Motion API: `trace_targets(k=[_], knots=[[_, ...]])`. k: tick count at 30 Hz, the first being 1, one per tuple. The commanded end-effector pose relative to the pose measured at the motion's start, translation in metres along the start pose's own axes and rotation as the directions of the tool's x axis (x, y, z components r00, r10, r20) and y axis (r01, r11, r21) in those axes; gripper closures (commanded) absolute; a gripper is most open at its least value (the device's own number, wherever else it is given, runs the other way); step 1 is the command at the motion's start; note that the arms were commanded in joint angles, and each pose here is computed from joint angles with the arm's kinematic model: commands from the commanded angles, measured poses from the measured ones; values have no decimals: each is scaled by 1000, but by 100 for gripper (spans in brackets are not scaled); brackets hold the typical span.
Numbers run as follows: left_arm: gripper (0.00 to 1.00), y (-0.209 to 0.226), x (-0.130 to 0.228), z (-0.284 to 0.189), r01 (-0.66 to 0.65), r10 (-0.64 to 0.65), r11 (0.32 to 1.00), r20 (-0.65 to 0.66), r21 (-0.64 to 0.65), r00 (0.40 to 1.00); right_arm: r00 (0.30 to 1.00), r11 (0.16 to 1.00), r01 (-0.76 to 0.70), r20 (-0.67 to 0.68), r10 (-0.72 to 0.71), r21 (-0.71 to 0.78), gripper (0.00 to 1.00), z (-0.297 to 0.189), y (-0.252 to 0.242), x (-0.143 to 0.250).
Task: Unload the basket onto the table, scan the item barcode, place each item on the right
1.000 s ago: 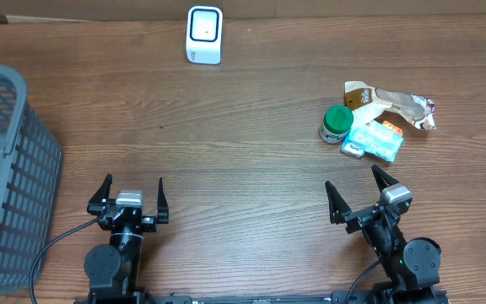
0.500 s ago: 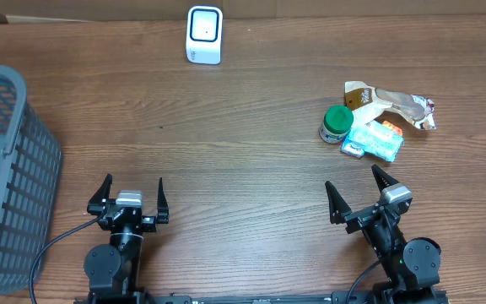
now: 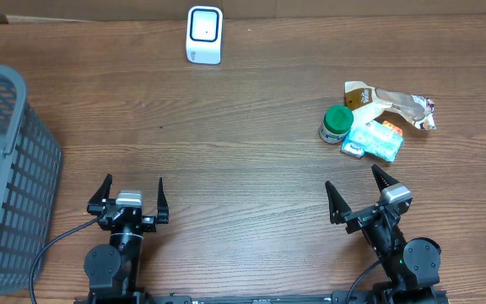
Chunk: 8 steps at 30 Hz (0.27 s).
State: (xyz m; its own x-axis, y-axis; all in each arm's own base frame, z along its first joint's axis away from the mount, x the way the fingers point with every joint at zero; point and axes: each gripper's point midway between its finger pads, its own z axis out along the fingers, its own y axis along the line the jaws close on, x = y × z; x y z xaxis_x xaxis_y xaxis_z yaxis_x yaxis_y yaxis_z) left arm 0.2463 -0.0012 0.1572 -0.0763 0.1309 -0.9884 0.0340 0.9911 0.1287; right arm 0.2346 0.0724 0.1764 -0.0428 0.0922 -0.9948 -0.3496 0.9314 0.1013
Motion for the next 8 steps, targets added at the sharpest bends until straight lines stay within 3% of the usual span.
trace_targets(k=[1,8], knots=[[1,-1,0,0,-16,17,1000,6,-3,1000,1000,1000,1,5,-1,-10,0,0,2,1],[0,0,1,0,-16,16,1000,5,-4,1000,1000,1000,1,5,-1,-10,0,0,2,1]])
